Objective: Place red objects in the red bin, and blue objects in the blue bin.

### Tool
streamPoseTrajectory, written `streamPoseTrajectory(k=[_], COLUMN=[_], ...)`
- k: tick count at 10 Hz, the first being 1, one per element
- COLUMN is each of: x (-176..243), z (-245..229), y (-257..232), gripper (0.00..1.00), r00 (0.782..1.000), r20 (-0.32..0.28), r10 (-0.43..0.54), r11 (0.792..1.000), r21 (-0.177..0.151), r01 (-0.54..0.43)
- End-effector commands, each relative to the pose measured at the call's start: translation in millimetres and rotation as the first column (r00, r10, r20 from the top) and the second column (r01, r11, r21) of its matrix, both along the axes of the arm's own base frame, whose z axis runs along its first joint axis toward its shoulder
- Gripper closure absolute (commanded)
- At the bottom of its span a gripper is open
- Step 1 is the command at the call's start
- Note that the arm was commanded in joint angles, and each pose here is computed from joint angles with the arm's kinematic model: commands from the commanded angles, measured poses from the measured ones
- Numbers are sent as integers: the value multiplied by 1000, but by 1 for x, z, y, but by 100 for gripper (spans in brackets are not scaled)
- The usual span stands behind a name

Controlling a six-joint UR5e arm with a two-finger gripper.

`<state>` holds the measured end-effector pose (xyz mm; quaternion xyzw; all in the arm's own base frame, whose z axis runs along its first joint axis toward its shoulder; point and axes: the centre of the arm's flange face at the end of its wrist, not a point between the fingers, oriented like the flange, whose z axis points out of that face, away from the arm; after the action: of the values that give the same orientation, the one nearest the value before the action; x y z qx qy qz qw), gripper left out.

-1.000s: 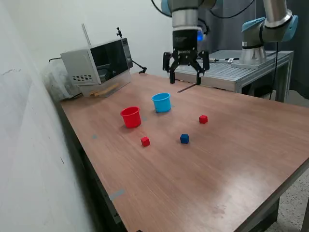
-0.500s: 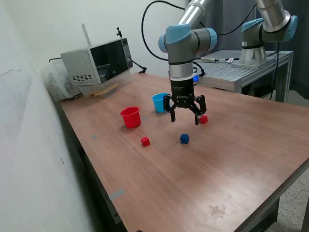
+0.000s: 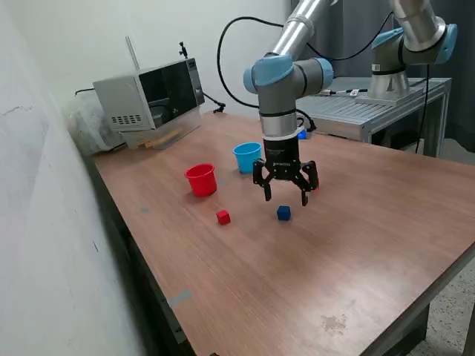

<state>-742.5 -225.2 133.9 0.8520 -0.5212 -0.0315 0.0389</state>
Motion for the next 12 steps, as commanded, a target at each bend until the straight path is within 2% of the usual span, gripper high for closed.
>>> streamPoseTrajectory(k=[1,8,9,12], x=[-6,-6,-7,-7], z=[-10,-15,-14,-13], y=[-1,5,5,3], gripper=[0,0,100,100], r00=[1000,1000,1000,999], r20=[0,6,-5,-8], r10=[1,25,31,38], r11=[1000,1000,999,999], r21=[-1,0,-8,-20], r01=[-1,-25,-31,-38])
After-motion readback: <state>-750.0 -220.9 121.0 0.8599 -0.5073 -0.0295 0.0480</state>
